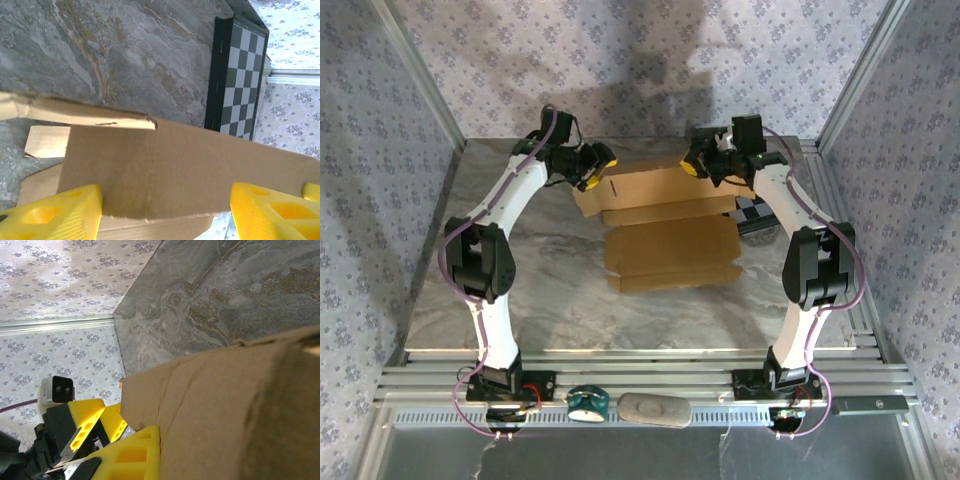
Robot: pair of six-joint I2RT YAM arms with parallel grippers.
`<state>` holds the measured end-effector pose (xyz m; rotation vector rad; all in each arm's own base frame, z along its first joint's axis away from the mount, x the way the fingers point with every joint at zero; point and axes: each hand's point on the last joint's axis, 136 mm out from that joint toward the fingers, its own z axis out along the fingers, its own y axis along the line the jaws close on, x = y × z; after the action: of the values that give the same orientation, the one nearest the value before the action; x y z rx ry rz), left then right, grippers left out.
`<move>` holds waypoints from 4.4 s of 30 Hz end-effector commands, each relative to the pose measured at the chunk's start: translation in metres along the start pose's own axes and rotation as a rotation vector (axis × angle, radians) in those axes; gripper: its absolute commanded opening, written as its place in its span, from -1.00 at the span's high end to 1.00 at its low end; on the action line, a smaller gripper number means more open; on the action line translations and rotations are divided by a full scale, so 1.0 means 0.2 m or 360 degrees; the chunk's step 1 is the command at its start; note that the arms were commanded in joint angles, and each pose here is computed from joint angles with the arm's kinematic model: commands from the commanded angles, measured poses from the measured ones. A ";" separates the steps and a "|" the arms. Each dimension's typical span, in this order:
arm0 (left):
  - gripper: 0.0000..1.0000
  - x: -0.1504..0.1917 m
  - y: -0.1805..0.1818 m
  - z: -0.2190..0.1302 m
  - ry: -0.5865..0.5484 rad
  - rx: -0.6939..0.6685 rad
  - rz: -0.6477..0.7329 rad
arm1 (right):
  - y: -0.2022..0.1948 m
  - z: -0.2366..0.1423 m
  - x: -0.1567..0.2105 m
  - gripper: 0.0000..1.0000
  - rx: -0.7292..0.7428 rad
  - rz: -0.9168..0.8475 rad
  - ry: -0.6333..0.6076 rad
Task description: Fold the paper box
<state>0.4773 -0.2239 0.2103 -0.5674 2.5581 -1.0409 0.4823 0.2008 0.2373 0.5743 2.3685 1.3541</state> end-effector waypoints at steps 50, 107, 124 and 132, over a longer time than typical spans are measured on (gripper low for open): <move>1.00 -0.04 -0.15 -0.02 -0.0115 0.0309 -0.0510 | 0.14 0.00 0.05 -0.23 -0.0211 0.0234 -0.0151; 1.00 -0.09 -0.12 -0.05 -0.0095 0.0257 -0.0445 | 0.37 -0.14 0.42 -0.43 0.0095 -0.0166 -0.0544; 1.00 -0.07 -0.13 -0.03 -0.0061 0.0309 -0.0451 | 0.33 0.19 0.25 -0.33 -0.0609 0.0777 -0.0949; 1.00 -0.07 -0.12 -0.04 -0.0058 0.0310 -0.0453 | 0.28 0.30 0.17 -0.24 -0.0545 0.0837 -0.0918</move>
<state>0.4939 -0.2270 0.2252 -0.9035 2.3671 -1.2847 0.4835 0.2850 0.2597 1.2779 1.5569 1.4798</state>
